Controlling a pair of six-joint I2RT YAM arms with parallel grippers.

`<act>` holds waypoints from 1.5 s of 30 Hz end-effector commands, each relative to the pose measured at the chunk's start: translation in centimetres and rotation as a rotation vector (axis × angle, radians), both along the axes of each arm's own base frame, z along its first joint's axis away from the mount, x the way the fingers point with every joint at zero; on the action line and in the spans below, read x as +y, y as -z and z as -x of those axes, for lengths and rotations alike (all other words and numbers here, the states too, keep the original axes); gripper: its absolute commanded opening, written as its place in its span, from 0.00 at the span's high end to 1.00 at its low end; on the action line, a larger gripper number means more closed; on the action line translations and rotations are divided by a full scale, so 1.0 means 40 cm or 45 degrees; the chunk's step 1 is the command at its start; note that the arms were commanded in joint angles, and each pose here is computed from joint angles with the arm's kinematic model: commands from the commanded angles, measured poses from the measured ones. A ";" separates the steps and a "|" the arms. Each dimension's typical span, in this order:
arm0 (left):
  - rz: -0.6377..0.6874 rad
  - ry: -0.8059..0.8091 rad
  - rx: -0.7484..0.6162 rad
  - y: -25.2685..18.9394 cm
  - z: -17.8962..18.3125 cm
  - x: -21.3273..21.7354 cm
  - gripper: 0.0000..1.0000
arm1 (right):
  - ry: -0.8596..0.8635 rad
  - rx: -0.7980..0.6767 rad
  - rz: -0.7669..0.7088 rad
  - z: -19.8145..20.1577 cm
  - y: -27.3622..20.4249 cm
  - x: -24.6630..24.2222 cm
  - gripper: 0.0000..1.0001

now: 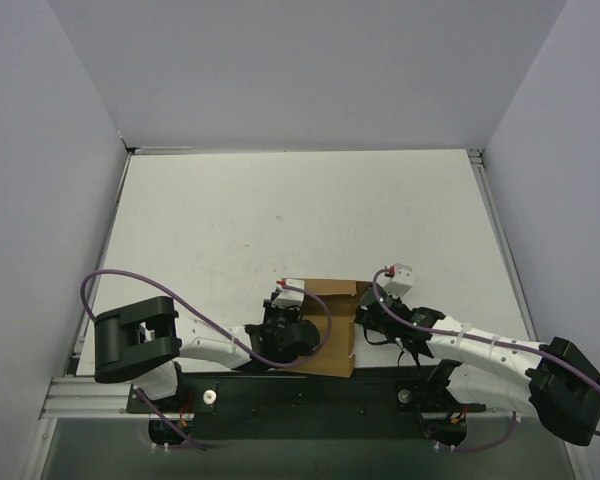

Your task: Fold the paper box

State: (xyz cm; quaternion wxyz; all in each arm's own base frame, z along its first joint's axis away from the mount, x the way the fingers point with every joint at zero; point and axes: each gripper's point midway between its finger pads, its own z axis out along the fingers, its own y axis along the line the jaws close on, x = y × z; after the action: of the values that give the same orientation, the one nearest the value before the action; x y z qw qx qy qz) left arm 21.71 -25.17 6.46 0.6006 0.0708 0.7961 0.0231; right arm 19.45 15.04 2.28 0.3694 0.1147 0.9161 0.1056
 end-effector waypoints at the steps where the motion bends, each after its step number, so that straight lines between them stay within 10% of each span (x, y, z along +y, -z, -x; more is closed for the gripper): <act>1: -0.033 0.019 0.020 0.002 0.004 0.001 1.00 | -0.019 -0.054 -0.048 -0.032 -0.007 0.025 0.64; 11: -0.043 0.027 0.028 0.011 0.005 -0.004 1.00 | -0.117 -0.106 -0.024 -0.051 -0.034 0.074 0.80; 45: -0.052 0.040 0.041 0.017 0.007 -0.016 1.00 | -0.073 -0.156 -0.169 -0.003 0.001 0.167 0.75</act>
State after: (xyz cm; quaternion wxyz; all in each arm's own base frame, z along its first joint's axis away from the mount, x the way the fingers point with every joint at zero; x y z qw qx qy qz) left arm 21.90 -25.23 6.42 0.6019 0.0718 0.7947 0.0321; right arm 19.77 20.81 2.80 0.4223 0.1022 0.8832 0.1768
